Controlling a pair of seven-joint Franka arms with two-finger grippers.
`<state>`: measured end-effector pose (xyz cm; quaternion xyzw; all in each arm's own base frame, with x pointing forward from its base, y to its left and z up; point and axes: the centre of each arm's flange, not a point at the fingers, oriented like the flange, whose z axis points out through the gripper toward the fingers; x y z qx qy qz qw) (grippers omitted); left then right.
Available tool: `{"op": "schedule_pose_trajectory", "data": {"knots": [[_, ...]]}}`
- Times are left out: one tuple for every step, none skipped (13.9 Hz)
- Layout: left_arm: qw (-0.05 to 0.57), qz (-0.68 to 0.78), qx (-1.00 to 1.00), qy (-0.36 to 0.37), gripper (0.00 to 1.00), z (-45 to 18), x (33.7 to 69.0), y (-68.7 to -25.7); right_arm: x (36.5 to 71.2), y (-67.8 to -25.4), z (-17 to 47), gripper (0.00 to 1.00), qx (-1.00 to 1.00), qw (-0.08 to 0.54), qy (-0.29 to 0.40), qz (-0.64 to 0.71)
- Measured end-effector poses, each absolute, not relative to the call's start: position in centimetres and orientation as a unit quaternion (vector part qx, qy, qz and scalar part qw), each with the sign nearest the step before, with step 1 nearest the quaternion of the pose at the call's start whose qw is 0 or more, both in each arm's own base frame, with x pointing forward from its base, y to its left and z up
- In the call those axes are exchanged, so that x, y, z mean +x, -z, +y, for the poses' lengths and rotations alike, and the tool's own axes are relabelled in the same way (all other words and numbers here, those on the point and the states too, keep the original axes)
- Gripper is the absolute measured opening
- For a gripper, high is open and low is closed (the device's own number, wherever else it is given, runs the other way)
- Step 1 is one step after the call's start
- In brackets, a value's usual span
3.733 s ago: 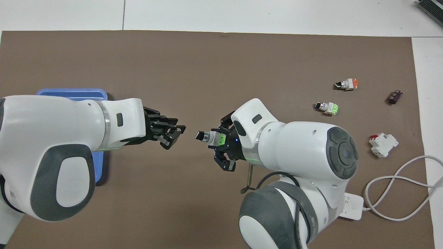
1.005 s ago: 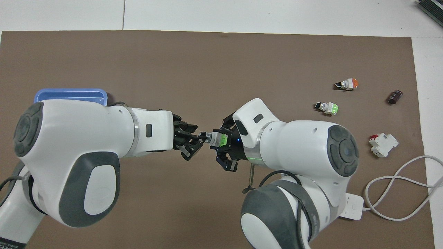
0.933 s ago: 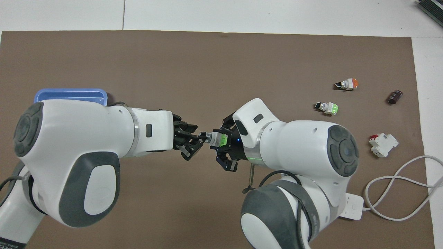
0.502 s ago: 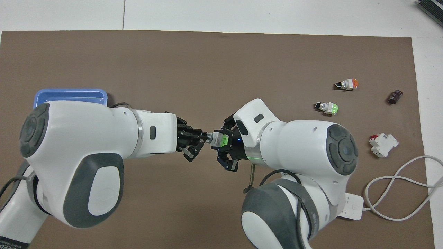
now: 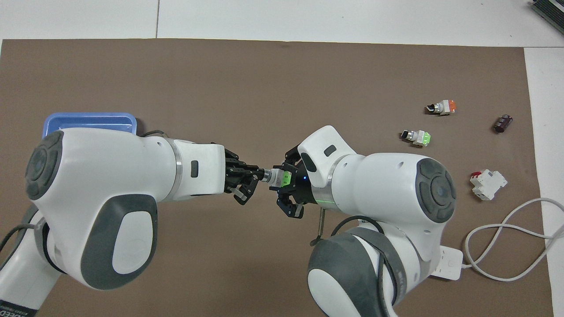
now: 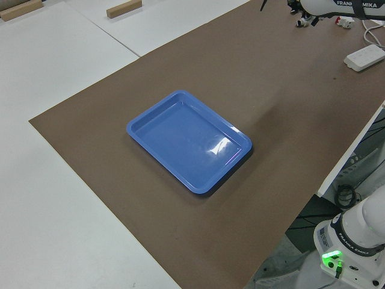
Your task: Turn and place switch with both arms
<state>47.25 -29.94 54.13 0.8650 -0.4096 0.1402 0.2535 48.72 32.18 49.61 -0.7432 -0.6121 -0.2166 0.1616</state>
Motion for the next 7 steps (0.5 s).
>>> {"op": "schedule_pose_trajectory", "data": {"knots": [[0.253, -0.410, 0.865, -0.140, 0.12, -29.94, 47.25, -54.13, 48.72, -49.61, 32.18, 0.41, -0.743, 0.162, 0.217, -0.612], [0.254, -0.410, 0.865, -0.140, 0.12, -29.94, 47.25, -54.13, 48.72, -49.61, 32.18, 0.41, -0.743, 0.162, 0.217, -0.612], [0.254, -0.410, 0.865, -0.140, 0.12, -29.94, 47.25, -54.15, 48.72, -49.63, 32.18, 0.41, -0.743, 0.162, 0.217, -0.612], [0.254, -0.410, 0.865, -0.141, 0.12, -29.95, 47.25, -54.20, 48.71, -49.69, 32.15, 0.41, -0.743, 0.161, 0.217, -0.613], [0.254, -0.410, 0.865, -0.141, 0.12, -29.96, 47.26, -54.28, 48.71, -49.79, 32.10, 0.41, -0.742, 0.161, 0.218, -0.613], [0.255, -0.410, 0.864, -0.142, 0.12, -29.98, 47.26, -54.42, 48.70, -49.94, 32.04, 0.41, -0.742, 0.160, 0.220, -0.613], [0.256, -0.409, 0.864, -0.143, 0.12, -30.00, 47.26, -54.60, 48.68, -50.15, 31.95, 0.41, -0.741, 0.159, 0.222, -0.614]]}}
